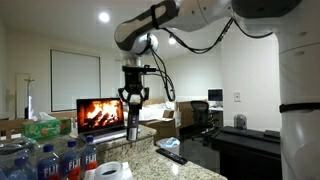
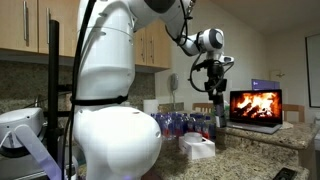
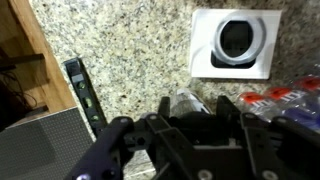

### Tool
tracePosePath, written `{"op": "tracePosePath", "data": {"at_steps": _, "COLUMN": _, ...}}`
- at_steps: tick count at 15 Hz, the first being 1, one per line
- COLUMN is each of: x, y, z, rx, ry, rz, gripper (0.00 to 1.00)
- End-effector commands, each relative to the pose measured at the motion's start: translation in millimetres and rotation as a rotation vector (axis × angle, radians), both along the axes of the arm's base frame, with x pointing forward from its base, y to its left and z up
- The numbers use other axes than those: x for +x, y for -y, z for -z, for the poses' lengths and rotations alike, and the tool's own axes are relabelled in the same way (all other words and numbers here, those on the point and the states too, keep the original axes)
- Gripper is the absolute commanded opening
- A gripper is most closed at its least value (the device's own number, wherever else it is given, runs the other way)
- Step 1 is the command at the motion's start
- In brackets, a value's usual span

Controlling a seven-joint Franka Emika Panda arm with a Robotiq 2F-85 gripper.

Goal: Pick up the seal tape and the other two objects and place them on top of the box over the counter

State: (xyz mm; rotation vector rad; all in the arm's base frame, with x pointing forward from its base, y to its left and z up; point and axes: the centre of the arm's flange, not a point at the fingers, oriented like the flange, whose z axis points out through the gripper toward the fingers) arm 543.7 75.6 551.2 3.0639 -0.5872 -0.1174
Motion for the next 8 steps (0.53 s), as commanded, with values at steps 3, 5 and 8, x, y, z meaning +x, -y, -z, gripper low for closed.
{"op": "tracePosePath", "data": {"at_steps": 3, "x": -19.5, "y": -127.4, "z": -8.0, "rx": -0.033, "ry": 0.059, "rz": -0.005, "gripper": 0.26}}
{"op": "tracePosePath", "data": {"at_steps": 5, "x": -15.0, "y": -156.5, "z": -0.3, "rx": -0.041, "ry": 0.070, "rz": 0.048, "gripper": 0.26}}
{"op": "tracePosePath", "data": {"at_steps": 8, "x": -13.7, "y": -176.9, "z": 12.2, "rx": -0.047, "ry": 0.027, "rz": 0.102, "gripper": 0.26}}
